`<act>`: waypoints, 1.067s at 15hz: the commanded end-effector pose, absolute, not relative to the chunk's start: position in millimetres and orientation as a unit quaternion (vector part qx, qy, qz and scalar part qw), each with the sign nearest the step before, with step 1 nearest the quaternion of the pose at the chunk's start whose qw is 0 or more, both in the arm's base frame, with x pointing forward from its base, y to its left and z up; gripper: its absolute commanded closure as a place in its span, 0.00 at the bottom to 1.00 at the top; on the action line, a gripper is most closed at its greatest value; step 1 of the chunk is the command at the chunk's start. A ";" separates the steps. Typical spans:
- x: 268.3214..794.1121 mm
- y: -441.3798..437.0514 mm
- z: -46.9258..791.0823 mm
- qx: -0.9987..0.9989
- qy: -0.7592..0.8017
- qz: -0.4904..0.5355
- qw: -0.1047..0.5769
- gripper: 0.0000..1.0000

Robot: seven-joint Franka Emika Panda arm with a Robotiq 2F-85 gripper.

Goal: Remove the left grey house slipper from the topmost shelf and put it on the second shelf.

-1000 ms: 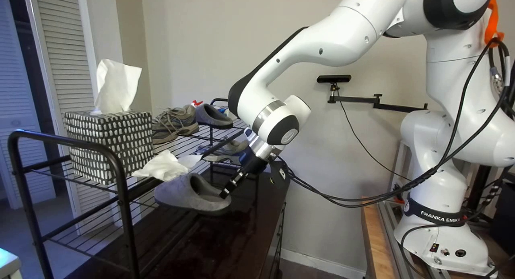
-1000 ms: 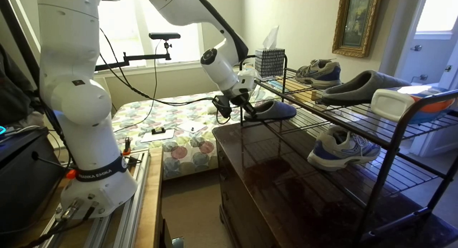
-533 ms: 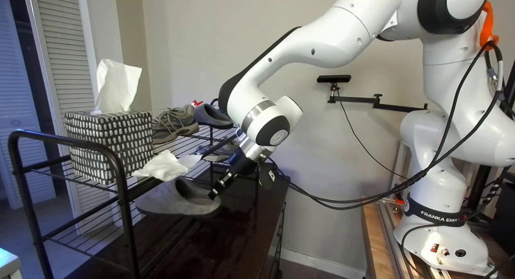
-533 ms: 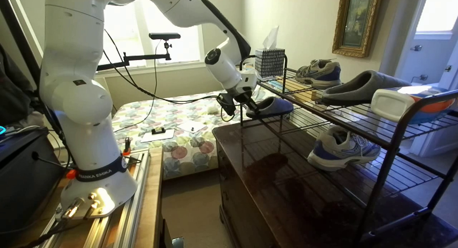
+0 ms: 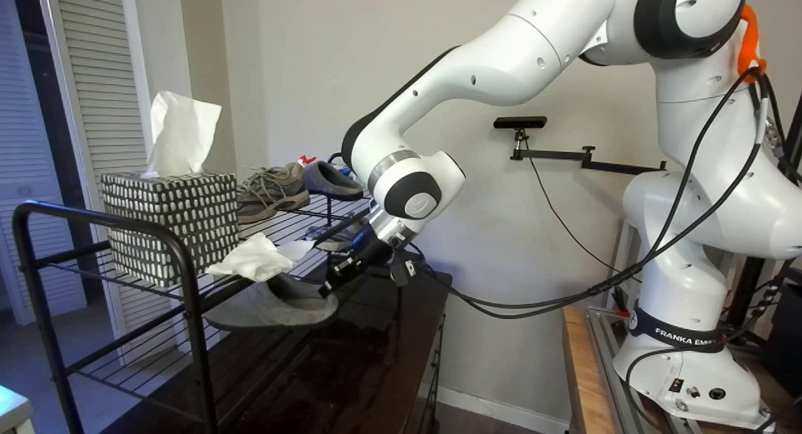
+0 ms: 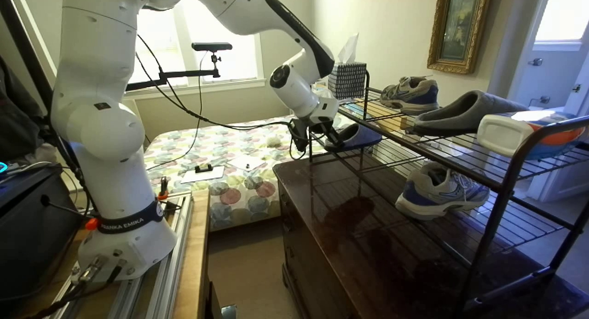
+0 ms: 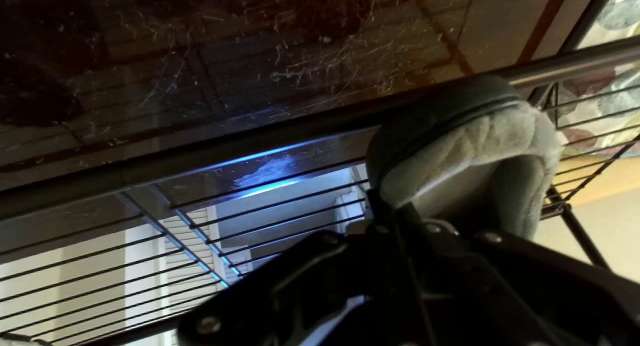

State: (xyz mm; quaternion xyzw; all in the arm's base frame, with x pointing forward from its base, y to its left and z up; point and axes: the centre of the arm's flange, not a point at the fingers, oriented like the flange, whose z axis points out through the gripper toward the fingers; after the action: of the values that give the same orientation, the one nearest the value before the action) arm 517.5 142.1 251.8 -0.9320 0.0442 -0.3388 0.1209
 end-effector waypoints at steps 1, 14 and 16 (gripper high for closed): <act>511.9 120.4 251.6 -0.915 0.109 -0.361 0.144 0.99; 492.7 123.1 239.9 -0.930 0.106 -0.323 0.142 0.23; 481.7 121.0 244.9 -0.928 0.103 -0.335 0.127 0.09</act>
State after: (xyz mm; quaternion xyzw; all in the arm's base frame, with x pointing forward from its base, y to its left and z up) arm 503.5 124.1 233.5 -0.9272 0.1112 -0.3291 0.1400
